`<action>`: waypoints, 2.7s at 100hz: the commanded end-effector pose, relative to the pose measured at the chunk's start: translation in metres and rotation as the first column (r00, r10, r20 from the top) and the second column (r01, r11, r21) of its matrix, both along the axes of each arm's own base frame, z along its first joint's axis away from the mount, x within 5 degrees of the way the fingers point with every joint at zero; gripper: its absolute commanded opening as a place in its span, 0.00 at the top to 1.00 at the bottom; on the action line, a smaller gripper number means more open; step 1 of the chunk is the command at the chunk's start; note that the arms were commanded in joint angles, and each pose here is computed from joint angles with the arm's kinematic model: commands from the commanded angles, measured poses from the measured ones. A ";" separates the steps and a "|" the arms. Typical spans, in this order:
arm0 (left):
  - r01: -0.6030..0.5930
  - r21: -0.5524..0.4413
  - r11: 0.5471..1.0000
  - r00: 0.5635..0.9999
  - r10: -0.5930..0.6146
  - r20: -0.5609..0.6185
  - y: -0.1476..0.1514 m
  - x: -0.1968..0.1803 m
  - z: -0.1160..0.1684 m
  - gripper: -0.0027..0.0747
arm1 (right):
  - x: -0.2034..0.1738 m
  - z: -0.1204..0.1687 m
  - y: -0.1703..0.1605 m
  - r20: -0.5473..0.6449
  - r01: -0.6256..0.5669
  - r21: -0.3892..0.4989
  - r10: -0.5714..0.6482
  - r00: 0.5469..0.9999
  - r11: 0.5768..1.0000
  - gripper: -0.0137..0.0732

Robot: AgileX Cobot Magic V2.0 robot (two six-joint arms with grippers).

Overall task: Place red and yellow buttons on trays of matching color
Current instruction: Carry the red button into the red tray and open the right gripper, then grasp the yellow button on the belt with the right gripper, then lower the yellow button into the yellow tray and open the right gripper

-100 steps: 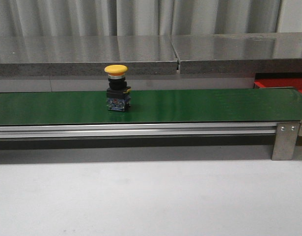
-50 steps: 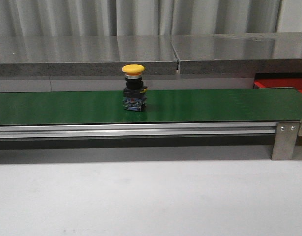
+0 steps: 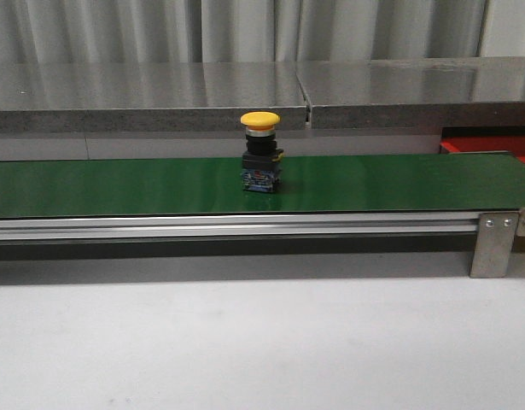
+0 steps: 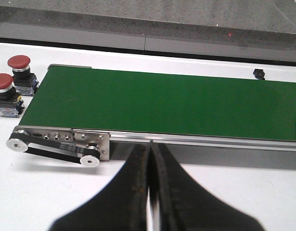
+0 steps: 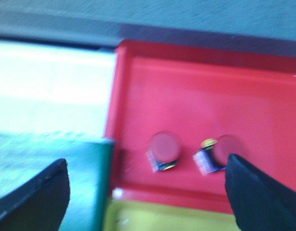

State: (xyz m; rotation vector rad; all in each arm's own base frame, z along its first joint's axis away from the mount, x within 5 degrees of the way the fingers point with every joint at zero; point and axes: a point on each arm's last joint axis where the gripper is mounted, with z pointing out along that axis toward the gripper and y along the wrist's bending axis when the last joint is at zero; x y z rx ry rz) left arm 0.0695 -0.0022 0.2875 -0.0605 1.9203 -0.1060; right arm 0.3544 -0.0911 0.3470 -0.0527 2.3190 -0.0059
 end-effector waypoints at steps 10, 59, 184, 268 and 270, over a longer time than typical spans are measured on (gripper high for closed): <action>0.017 -0.009 1.000 0.996 -0.017 0.086 -0.002 0.002 0.014 0.99 | -0.015 0.002 0.044 0.019 -0.125 -0.016 0.125 0.992 0.992 0.10; 0.017 -0.009 1.000 0.996 -0.017 0.086 -0.002 0.002 0.014 0.99 | -0.007 -0.040 0.158 -0.053 -0.437 -0.011 0.436 0.899 0.900 0.10; 0.017 -0.009 1.000 0.996 -0.017 0.086 -0.002 0.002 0.014 0.99 | 0.013 -0.049 0.214 -0.094 -0.571 -0.024 0.567 0.818 0.821 0.83; 0.017 -0.009 1.000 0.996 -0.017 0.086 -0.002 0.002 0.014 0.99 | -0.093 -0.022 0.014 -0.073 0.221 0.084 -0.215 0.974 0.972 0.84; 0.017 -0.009 1.000 0.996 -0.017 0.086 -0.002 0.002 0.014 0.99 | -0.094 -0.028 0.012 -0.080 0.236 0.089 -0.229 0.970 0.968 0.84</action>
